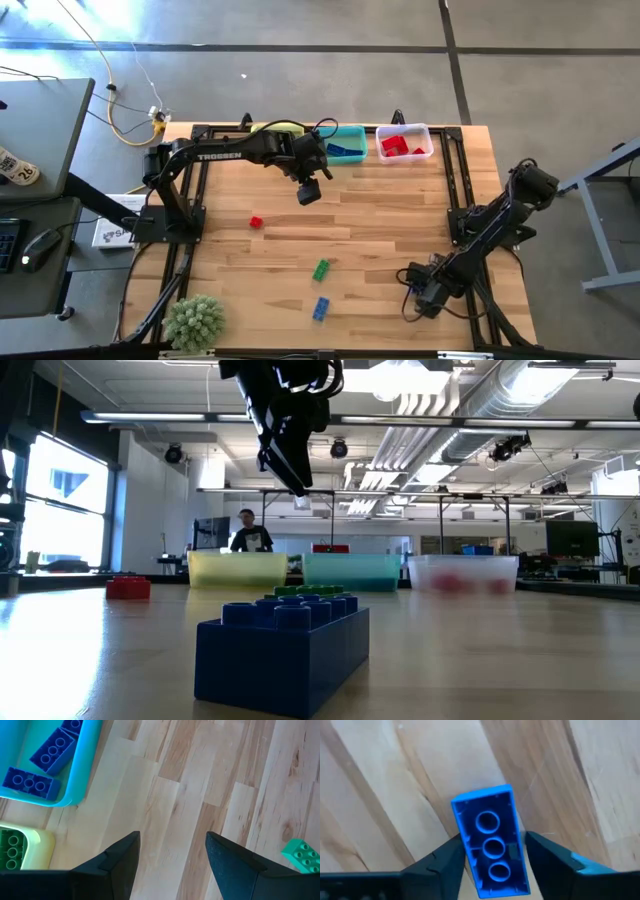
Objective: Sort & place blocks by color
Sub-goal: Put the blue game piece into the blue bin
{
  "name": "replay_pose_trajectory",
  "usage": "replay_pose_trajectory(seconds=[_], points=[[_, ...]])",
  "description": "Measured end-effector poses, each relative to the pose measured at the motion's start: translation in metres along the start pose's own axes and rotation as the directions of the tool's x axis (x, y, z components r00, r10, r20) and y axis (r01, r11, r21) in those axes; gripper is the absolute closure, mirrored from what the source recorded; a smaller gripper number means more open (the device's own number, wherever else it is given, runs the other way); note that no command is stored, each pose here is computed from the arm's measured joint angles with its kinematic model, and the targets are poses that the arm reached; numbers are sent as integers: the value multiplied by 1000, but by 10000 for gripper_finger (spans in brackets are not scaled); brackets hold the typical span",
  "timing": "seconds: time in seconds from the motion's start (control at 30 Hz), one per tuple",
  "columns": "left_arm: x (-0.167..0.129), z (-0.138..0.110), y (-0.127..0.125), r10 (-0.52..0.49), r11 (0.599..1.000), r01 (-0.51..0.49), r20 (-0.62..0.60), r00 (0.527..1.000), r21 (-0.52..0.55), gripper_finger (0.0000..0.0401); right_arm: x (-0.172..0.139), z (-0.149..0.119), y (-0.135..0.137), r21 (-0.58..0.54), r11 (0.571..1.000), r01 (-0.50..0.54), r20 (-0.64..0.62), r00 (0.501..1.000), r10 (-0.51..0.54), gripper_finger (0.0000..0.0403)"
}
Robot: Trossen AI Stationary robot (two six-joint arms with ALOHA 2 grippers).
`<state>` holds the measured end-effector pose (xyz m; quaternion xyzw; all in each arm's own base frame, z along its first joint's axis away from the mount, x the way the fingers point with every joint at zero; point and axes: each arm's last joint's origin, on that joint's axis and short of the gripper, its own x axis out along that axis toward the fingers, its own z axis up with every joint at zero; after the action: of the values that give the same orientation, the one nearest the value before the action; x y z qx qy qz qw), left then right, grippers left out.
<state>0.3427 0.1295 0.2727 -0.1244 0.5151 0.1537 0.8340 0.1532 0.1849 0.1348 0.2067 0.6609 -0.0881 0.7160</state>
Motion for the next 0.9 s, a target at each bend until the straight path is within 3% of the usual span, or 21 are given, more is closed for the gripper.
replay_pose_trajectory(seconds=[0.17, 0.43, 0.67, 0.9], points=[[0, 0, 0, 1, 1000, -1, 0, 1000, -1, 187, -2, 8, 0, 39, 999, -8, -19, 1000, 9, 290], [0, 0, 11, 40, 999, -39, 2, 999, -26, 187, -6, 32, -3, 143, 986, -82, -34, 996, 88, 296], [-2, 0, 32, 64, 998, -64, 1, 998, -11, 187, -23, 65, -9, 277, 938, -210, 184, 969, 162, 296], [-3, -1, 53, 90, 996, -90, -4, 996, 20, 187, -37, 107, -23, 367, 869, -332, 454, 879, 144, 296]])
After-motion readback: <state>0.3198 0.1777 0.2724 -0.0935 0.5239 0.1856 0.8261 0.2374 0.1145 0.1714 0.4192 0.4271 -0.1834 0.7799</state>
